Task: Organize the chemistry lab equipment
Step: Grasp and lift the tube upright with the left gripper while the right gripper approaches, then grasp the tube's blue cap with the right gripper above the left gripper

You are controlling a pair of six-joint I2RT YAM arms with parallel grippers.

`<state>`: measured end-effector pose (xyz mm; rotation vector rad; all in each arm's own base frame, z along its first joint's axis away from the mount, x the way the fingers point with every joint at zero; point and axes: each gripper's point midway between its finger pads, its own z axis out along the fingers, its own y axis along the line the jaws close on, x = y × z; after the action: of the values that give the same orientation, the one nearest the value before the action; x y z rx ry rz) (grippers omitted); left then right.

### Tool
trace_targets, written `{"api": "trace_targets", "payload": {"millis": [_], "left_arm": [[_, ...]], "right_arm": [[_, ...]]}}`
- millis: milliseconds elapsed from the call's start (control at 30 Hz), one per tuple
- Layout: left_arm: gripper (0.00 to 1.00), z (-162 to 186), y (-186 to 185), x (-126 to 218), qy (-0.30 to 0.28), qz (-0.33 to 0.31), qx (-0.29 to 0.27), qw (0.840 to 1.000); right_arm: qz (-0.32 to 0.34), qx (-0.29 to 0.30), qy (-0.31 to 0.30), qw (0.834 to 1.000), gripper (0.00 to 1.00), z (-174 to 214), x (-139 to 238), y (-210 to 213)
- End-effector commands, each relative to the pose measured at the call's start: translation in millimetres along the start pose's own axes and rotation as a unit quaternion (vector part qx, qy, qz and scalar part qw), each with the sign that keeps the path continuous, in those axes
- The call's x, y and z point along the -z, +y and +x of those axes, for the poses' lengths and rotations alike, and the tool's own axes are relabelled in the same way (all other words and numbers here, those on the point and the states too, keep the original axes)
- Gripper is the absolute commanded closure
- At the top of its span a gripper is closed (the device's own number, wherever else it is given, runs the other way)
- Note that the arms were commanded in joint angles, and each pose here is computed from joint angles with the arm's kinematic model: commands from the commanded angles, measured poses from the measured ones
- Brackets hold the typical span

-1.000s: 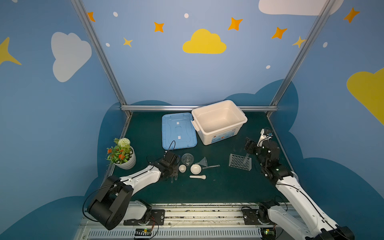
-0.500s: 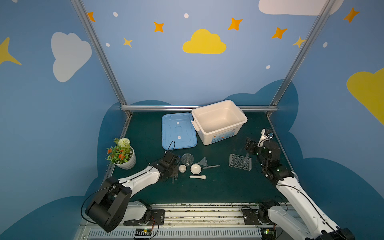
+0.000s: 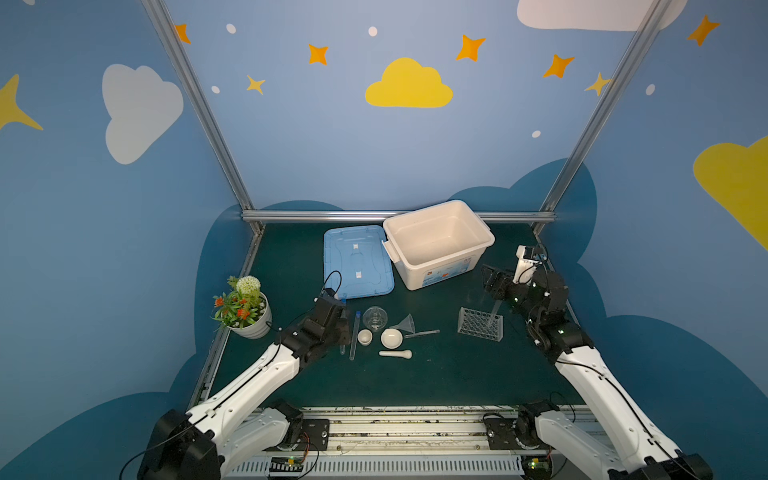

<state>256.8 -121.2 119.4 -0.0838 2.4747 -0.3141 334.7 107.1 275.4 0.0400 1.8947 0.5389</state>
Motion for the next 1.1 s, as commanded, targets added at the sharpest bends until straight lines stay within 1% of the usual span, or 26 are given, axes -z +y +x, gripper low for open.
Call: {"api": "trace_targets", "payload": {"millis": [0, 133, 200, 500, 767, 1067], "left_arm": [[0.86, -13, -9, 13, -0.015, 0.019, -0.030, 0.999], [0.86, -28, -26, 19, -0.028, 0.047, -0.042, 0.998], [0.86, -34, -34, 19, -0.034, 0.063, -0.046, 0.996], [0.86, -57, -86, 18, -0.057, 0.129, -0.077, 0.987], [0.86, -59, -140, 10, -0.053, 0.178, -0.117, 0.976], [0.86, -48, -184, 2, -0.036, 0.220, -0.141, 0.965]], "right_arm": [[-0.097, -0.020, 0.046, 0.994, 0.24, 2, -2, 38], [-0.172, -0.043, 0.097, 0.979, 0.27, 9, -8, 67], [-0.194, -0.057, 0.115, 0.973, 0.28, 12, -11, 75], [-0.257, -0.096, 0.186, 0.944, 0.31, 36, -31, 104], [-0.278, -0.113, 0.242, 0.923, 0.33, 64, -50, 122], [-0.283, -0.125, 0.273, 0.911, 0.38, 82, -66, 128]]}}
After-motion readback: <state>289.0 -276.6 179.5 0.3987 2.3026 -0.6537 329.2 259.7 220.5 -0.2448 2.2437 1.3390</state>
